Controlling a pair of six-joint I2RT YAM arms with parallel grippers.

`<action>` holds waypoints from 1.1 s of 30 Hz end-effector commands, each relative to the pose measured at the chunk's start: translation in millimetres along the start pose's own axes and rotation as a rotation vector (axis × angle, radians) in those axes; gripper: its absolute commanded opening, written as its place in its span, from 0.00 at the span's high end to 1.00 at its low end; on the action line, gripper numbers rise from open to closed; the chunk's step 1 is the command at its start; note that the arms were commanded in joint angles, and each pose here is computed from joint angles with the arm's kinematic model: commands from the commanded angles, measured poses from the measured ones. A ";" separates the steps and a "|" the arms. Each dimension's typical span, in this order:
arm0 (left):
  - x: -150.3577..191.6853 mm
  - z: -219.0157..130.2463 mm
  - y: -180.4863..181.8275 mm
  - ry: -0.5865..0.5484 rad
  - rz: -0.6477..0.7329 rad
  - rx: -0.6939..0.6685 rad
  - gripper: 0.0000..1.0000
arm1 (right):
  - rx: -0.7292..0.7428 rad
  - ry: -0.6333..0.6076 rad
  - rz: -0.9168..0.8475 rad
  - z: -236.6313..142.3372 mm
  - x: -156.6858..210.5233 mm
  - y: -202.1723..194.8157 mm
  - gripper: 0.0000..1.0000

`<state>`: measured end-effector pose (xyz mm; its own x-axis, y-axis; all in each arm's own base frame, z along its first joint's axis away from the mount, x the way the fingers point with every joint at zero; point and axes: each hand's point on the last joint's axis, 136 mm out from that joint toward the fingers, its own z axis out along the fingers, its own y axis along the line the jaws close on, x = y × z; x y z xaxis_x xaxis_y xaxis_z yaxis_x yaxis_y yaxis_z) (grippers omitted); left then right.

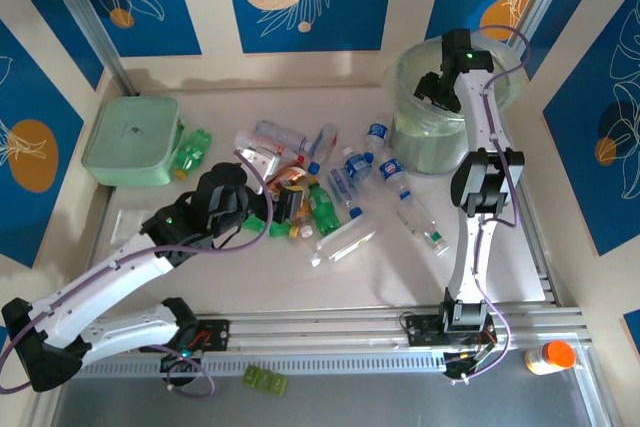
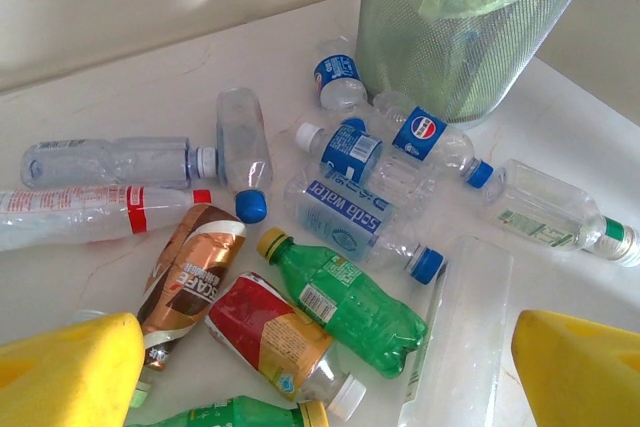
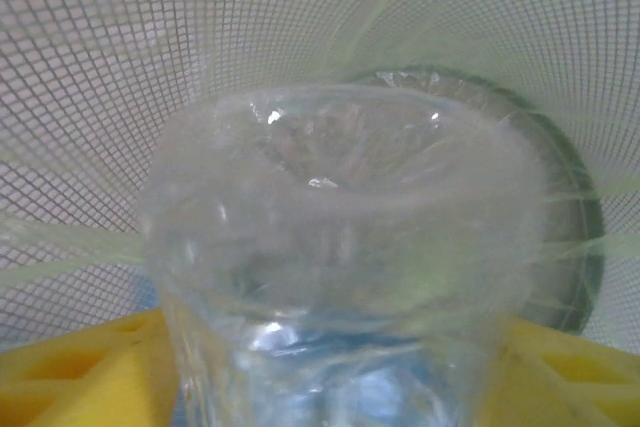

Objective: Put the plastic bottles in the bin

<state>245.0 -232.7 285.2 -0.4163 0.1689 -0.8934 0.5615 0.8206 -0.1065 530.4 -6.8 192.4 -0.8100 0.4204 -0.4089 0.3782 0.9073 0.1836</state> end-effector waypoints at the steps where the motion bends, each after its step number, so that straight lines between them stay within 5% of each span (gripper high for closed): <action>1: -6.7 -4.4 -3.7 -0.037 0.013 0.014 0.06 | -0.030 -0.004 -0.015 -18.2 -1.7 5.5 0.19; 9: -7.2 -4.0 -2.9 -0.039 0.011 0.009 0.06 | -0.088 -0.066 0.000 -52.7 -17.2 3.4 0.15; 20: -7.6 -5.7 1.2 -0.041 0.005 -0.013 0.05 | -0.204 -0.261 -0.044 -163.7 -27.2 27.5 0.28; 28: -16.7 -14.9 1.9 -0.027 -0.091 -0.015 0.04 | -0.371 -0.392 -0.145 -251.2 34.6 44.6 0.27; 33: -17.4 -11.9 26.7 0.049 -0.195 -0.101 0.04 | -0.575 -0.421 -0.347 -289.1 112.0 79.3 0.32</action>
<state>249.8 -221.1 298.7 -0.4822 0.0900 -0.8714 0.4798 0.8594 -0.1767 351.2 77.3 415.9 -0.5785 0.2693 -0.7700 -0.0644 0.9259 0.3722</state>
